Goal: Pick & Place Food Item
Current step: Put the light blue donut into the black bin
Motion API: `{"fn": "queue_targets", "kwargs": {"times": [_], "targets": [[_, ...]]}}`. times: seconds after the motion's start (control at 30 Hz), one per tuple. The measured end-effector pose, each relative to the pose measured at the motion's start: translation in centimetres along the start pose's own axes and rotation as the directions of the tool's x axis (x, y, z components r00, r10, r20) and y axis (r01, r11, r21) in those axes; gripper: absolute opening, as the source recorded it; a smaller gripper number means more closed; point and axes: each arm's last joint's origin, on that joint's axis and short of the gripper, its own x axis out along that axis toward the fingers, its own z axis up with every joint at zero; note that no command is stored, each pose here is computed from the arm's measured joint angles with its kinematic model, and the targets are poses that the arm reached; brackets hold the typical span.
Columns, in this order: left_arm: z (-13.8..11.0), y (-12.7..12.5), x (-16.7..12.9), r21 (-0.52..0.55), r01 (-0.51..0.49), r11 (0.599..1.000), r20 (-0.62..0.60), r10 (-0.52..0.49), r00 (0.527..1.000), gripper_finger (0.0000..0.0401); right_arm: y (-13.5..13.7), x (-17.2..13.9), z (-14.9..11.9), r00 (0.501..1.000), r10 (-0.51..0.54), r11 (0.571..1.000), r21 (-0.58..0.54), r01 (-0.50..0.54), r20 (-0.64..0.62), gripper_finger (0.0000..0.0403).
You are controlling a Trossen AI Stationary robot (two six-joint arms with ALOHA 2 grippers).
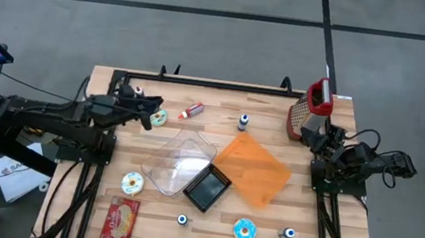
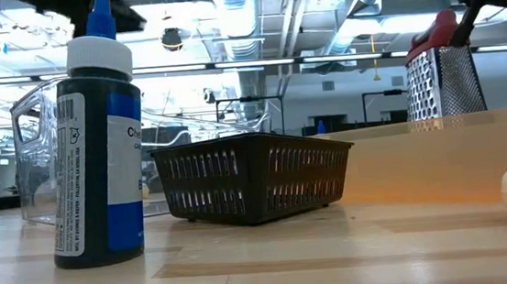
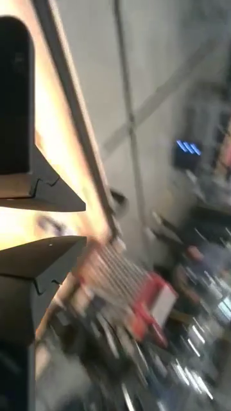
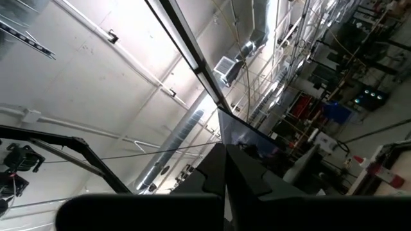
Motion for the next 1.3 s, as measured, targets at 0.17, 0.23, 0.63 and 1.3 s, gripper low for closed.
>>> {"fn": "queue_targets", "kwargs": {"times": [0.17,0.23,0.63,1.3], "targets": [[0.1,0.5,-0.6,0.131,-0.113,0.985,-0.21,0.139,0.968,0.0067,0.3,0.0,0.3,0.999,0.032,0.999,0.011,-0.032,0.032,0.0001],[-0.2,0.4,-0.4,0.201,-0.118,0.973,-0.319,0.179,0.931,0.0067,0.4,0.0,0.4,0.999,0.036,0.999,-0.001,-0.036,0.036,0.0001],[-2.2,-0.6,4.1,0.679,0.169,0.714,-0.678,0.523,0.517,0.0098,1.0,0.2,0.7,0.998,0.061,0.996,-0.061,-0.059,0.025,0.0001],[1.1,3.4,13.3,0.48,0.686,0.547,-0.85,0.485,0.207,0.0236,3.2,1.0,2.7,0.994,0.009,0.971,-0.237,0.017,0.106,0.003]]}}
